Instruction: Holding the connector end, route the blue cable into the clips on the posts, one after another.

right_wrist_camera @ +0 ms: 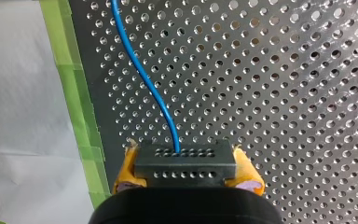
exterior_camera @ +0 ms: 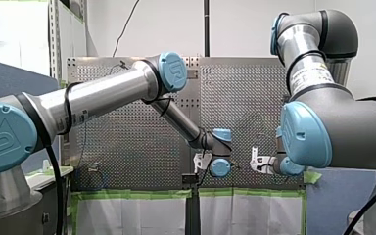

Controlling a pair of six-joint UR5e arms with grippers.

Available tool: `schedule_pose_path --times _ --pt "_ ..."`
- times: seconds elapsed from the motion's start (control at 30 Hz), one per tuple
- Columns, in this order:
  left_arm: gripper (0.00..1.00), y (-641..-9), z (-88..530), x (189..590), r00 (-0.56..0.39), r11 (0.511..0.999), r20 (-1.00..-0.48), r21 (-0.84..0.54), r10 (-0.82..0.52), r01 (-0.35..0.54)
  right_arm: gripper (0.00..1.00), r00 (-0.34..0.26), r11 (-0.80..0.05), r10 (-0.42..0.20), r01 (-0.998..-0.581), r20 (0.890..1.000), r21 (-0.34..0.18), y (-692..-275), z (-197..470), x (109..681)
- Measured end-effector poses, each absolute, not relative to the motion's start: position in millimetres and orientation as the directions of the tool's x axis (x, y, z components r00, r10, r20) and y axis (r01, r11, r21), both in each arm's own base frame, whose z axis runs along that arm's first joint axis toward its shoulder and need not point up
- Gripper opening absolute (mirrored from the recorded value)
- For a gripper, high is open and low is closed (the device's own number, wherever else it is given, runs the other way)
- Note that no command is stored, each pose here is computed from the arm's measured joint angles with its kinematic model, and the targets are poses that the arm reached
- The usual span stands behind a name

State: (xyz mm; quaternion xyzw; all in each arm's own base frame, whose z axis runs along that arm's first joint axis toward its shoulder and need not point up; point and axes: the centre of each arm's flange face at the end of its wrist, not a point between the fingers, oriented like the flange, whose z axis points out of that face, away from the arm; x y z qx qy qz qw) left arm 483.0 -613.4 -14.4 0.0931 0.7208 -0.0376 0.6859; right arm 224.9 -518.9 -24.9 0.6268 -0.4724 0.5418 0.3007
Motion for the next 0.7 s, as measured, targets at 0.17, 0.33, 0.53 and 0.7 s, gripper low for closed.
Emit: schedule_pose_path --times 0.17,0.33,0.53,0.7 --pt "0.0 -613.4 -15.7 480.2 -0.052 0.978 -0.994 0.083 0.095 0.189 0.0 -0.034 -0.373 -0.267 -0.918 0.963 -0.135 -518.8 -24.9 224.8" --pt "0.0 -616.0 -17.4 474.7 -0.064 0.974 -0.992 0.093 0.108 0.207 0.0 -0.034 -0.371 -0.267 -0.919 0.963 -0.134 -519.4 -24.9 223.4" --pt "0.0 -613.6 -35.7 470.6 -0.09 0.967 -0.987 0.109 0.132 0.23 0.0 -0.034 -0.367 -0.266 -0.92 0.963 -0.134 -520.0 -25.3 221.7" --pt "0.0 -607.8 -62.3 469.5 -0.112 0.961 -0.982 0.119 0.15 0.25 0.0 -0.034 -0.364 -0.267 -0.922 0.963 -0.134 -520.6 -28.3 220.5"
